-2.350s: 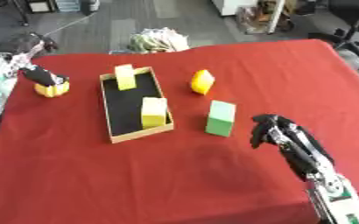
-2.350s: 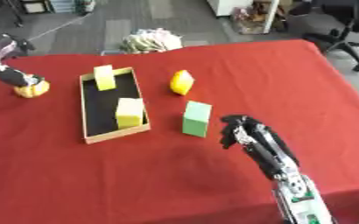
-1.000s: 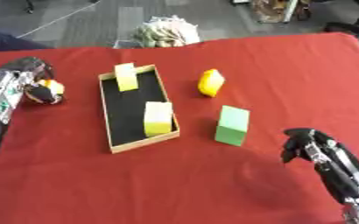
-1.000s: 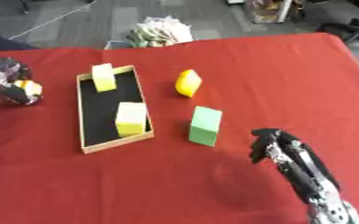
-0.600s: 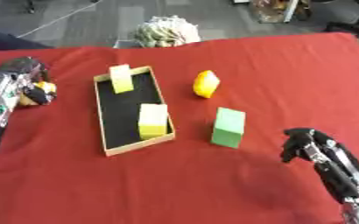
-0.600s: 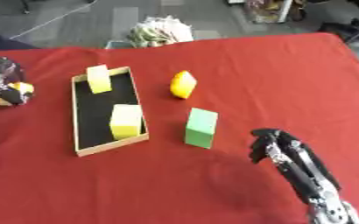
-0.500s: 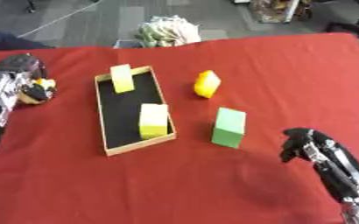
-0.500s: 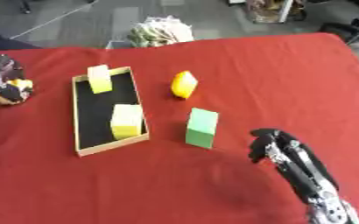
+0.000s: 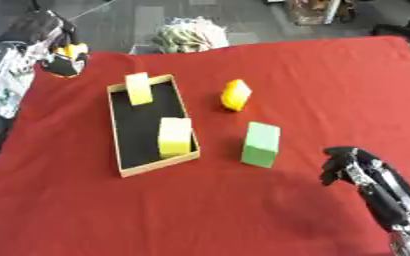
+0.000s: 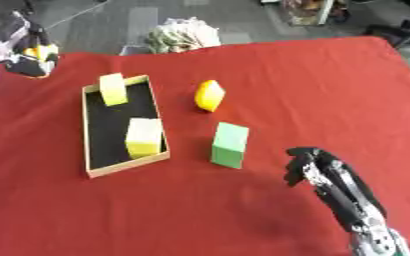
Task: Pick up objects on the table and place them in the box.
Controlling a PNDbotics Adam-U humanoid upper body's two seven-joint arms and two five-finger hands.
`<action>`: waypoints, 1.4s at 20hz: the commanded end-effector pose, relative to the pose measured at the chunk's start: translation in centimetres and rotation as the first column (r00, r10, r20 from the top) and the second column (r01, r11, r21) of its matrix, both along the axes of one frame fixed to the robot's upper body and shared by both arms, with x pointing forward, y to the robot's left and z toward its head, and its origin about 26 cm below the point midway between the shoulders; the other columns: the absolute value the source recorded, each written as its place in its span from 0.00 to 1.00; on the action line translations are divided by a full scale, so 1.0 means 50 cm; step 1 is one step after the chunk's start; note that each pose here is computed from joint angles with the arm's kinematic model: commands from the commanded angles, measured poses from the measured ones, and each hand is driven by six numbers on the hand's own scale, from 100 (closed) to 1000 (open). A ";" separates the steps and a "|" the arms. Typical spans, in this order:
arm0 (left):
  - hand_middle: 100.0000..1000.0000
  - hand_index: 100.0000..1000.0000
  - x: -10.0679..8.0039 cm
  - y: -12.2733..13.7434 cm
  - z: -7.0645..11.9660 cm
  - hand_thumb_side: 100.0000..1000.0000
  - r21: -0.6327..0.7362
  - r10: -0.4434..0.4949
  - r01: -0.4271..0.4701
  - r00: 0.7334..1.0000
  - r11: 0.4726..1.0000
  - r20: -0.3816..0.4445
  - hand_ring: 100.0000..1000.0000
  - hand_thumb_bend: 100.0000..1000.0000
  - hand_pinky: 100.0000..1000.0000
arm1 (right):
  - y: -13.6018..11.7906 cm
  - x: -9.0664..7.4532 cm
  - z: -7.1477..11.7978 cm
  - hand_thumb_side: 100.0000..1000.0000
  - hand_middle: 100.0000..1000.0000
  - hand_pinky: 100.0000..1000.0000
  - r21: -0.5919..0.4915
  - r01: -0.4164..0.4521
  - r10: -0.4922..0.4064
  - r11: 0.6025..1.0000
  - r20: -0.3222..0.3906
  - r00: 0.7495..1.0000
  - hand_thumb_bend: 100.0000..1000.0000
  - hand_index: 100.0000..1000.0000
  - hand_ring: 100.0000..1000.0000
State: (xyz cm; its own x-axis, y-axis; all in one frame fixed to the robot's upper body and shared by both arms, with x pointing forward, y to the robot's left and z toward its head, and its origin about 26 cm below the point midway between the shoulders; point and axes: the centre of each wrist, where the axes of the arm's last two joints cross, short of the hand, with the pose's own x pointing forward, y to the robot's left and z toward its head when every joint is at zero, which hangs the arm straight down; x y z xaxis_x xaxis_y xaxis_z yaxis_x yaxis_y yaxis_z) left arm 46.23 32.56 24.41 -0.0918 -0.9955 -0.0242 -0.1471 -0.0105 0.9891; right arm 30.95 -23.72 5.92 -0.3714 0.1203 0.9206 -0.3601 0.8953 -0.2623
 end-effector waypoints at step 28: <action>0.69 0.80 -0.016 -0.199 -0.068 0.14 0.113 -0.380 0.456 0.834 0.882 -0.400 0.65 0.41 0.74 | -0.004 0.002 0.011 0.62 0.48 0.44 -0.018 -0.006 0.007 1.000 0.013 1.000 0.00 0.70 0.48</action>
